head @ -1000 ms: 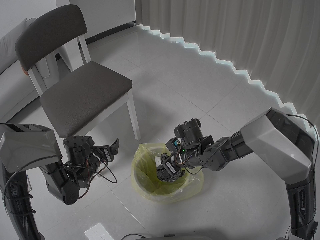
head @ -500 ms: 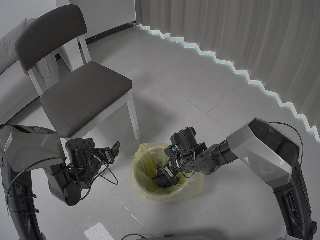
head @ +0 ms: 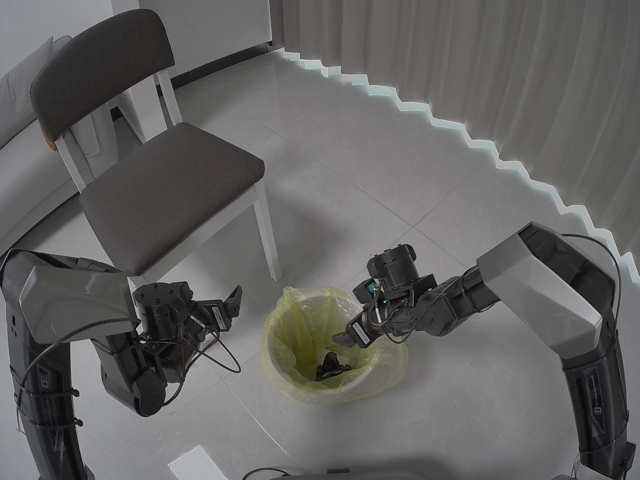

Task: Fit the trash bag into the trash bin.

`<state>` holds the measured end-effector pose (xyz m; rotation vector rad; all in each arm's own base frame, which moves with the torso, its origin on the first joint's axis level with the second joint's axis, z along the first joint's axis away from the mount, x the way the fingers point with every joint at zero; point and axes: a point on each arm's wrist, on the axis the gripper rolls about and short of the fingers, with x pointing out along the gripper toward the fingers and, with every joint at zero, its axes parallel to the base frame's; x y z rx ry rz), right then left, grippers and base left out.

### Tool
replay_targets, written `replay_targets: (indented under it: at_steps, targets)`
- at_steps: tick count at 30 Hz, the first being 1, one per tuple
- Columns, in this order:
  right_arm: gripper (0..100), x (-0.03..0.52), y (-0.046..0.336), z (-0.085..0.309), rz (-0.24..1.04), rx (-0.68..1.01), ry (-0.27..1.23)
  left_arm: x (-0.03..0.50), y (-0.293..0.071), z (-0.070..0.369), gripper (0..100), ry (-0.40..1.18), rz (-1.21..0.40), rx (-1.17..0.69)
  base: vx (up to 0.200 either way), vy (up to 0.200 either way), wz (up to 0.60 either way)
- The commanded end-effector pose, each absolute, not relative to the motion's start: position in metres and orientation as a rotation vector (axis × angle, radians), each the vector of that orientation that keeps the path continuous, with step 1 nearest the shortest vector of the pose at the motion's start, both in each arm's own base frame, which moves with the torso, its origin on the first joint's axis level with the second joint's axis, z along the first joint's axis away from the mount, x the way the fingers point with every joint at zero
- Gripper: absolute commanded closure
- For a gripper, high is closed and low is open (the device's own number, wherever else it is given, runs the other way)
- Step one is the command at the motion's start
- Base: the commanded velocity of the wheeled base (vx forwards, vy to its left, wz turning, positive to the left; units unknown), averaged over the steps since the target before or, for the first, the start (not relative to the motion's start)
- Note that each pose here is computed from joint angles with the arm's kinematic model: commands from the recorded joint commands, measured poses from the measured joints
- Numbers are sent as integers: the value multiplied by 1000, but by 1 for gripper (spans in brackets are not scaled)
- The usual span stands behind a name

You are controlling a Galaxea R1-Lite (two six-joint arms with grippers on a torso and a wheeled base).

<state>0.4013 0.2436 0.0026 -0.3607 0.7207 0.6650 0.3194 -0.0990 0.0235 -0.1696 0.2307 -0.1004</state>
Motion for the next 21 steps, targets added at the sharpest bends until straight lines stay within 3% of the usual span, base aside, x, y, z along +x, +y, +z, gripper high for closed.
replay_targets:
  at_steps: [1,8,21]
  targets:
    - [0,401,205,11,606,-355,757,318,-98,13,0,243,-97,-167,0,0,0]
    - [0,389,170,-8,600,-410,835,314,-97,9,0,260,-95,-163,0,0,0]
    - [0,397,150,-45,597,-462,885,314,-99,5,0,269,-100,-156,0,0,0]
